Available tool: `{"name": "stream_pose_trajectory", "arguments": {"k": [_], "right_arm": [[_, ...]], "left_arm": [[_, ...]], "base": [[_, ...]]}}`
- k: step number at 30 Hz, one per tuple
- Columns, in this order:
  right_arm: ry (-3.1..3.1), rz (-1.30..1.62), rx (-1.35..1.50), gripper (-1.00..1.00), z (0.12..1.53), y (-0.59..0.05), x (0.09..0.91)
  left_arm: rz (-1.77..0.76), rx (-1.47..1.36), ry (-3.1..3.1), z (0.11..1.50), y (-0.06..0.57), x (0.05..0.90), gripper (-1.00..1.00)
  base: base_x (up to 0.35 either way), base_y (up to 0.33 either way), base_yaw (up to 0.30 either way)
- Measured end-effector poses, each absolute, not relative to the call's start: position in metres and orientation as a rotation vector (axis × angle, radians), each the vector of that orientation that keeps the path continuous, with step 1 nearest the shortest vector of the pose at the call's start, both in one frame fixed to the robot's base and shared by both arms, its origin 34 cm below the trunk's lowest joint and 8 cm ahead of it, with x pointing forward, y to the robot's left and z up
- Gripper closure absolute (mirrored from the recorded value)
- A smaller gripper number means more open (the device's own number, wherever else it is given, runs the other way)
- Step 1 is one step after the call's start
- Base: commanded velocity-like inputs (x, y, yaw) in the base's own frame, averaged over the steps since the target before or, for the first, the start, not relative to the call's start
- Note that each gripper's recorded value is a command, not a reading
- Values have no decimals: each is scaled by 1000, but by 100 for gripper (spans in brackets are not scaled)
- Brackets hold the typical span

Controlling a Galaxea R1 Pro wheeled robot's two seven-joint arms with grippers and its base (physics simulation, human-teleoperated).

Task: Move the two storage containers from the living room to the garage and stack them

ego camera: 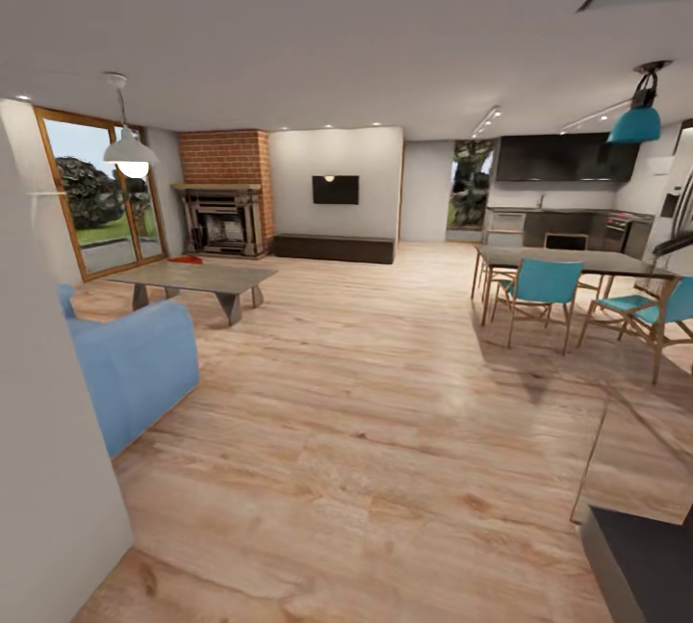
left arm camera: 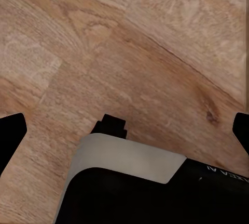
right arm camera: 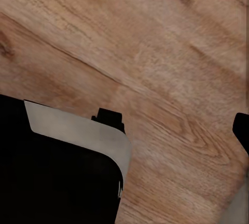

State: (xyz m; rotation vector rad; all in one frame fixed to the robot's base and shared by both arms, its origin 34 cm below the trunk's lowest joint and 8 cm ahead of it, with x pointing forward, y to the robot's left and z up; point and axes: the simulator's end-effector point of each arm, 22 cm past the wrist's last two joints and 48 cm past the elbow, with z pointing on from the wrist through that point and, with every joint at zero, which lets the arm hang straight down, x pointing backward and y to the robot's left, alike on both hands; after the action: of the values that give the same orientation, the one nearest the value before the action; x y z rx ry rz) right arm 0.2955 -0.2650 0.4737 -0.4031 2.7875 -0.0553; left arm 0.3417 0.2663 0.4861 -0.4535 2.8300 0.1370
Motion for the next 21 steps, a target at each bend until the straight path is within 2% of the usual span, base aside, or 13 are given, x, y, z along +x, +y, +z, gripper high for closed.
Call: {"name": "stream_pose_trajectory", "arguments": {"k": [21], "right_arm": [[2784, -57, -430, -100, 474, -266, 295]], "left_arm": [[139, -453, 2833, 486, 267, 341, -100]], "base": [[324, 0, 1]]}}
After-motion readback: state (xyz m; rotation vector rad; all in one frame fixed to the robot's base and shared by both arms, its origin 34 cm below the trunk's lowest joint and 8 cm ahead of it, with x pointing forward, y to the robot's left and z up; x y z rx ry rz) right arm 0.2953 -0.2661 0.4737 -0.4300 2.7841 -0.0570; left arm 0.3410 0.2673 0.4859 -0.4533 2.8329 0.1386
